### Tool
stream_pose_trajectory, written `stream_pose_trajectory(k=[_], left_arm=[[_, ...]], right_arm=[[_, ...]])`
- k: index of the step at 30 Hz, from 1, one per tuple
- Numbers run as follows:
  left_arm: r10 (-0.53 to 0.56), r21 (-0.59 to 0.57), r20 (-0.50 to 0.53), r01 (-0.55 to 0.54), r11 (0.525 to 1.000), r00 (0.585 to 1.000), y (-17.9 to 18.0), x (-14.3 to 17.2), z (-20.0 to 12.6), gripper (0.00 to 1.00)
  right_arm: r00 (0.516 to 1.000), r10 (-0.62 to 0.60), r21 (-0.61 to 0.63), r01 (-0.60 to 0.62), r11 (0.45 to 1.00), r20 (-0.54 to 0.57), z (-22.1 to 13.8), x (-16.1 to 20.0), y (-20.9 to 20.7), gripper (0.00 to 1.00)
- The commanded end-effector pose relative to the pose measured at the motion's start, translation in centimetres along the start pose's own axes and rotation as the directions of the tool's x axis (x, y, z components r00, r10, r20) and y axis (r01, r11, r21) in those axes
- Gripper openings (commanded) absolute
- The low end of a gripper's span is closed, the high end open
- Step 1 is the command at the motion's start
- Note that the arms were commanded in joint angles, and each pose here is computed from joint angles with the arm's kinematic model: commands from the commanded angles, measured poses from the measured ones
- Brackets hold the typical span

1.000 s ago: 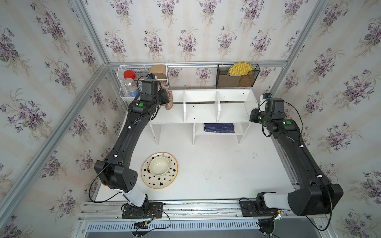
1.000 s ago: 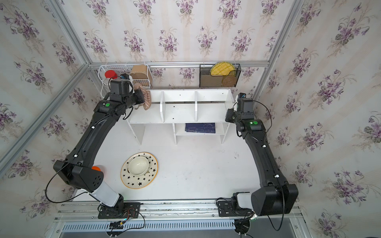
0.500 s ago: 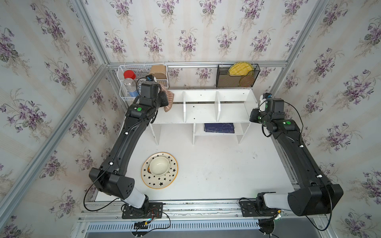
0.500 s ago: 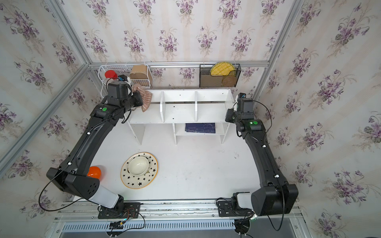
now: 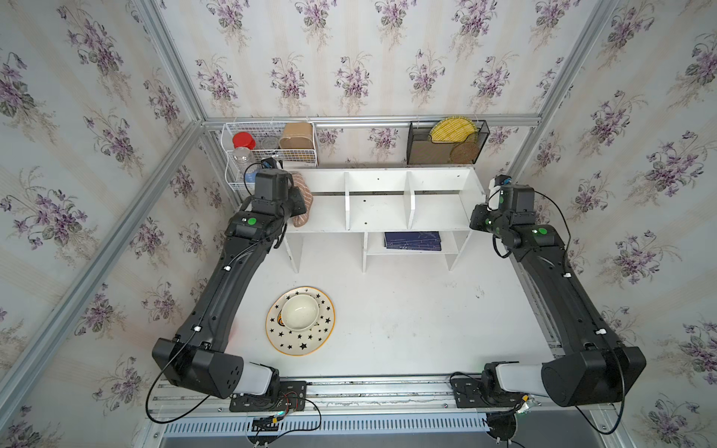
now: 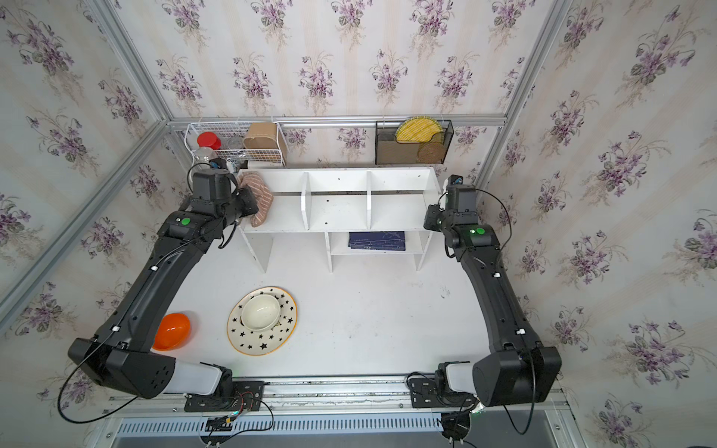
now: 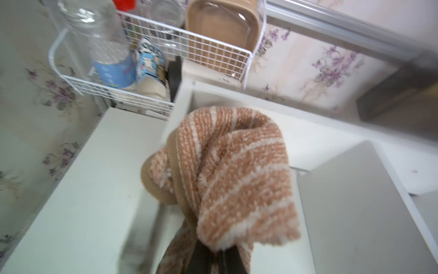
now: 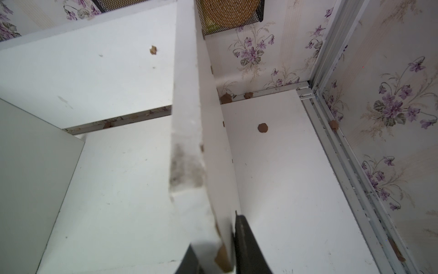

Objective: Wipe the bookshelf clean with a cloth
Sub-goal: Wipe the dust from the shelf.

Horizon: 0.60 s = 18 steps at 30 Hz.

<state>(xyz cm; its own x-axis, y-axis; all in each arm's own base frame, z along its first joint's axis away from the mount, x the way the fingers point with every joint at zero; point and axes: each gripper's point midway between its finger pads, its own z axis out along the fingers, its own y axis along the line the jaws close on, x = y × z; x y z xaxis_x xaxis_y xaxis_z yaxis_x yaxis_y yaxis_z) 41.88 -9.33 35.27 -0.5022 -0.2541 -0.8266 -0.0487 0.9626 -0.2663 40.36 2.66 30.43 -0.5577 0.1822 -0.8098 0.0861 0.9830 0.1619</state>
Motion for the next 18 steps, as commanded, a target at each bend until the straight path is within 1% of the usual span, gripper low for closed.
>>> stream_pose_trajectory(k=[1,4,9,13,18], left_arm=[[0.009,0.077,-0.026,-0.007,0.997,1.000,-2.2,1.4,0.8,0.00],[0.028,0.093,-0.077,-0.021,0.995,0.997,-3.0,3.6,2.0,0.00],[0.037,0.065,-0.137,-0.029,0.997,0.990,-2.8,6.1,4.4,0.00],[0.048,0.100,-0.173,-0.031,0.995,0.984,-4.2,6.9,5.6,0.00],[0.067,0.152,-0.169,-0.041,0.988,0.983,-6.1,7.1,5.7,0.00]], right_arm=[[0.996,0.083,0.064,-0.084,0.994,0.016,-0.4,-0.1,-1.3,0.00],[0.996,0.084,0.063,-0.084,0.994,0.015,-0.4,-0.1,-1.2,0.00],[0.996,0.086,0.063,-0.087,0.994,0.013,-0.3,-0.1,-1.2,0.00],[0.996,0.086,0.061,-0.086,0.994,0.008,-0.2,0.1,-1.2,0.00],[0.996,0.084,0.059,-0.084,0.995,-0.001,0.2,0.2,-1.1,0.00]])
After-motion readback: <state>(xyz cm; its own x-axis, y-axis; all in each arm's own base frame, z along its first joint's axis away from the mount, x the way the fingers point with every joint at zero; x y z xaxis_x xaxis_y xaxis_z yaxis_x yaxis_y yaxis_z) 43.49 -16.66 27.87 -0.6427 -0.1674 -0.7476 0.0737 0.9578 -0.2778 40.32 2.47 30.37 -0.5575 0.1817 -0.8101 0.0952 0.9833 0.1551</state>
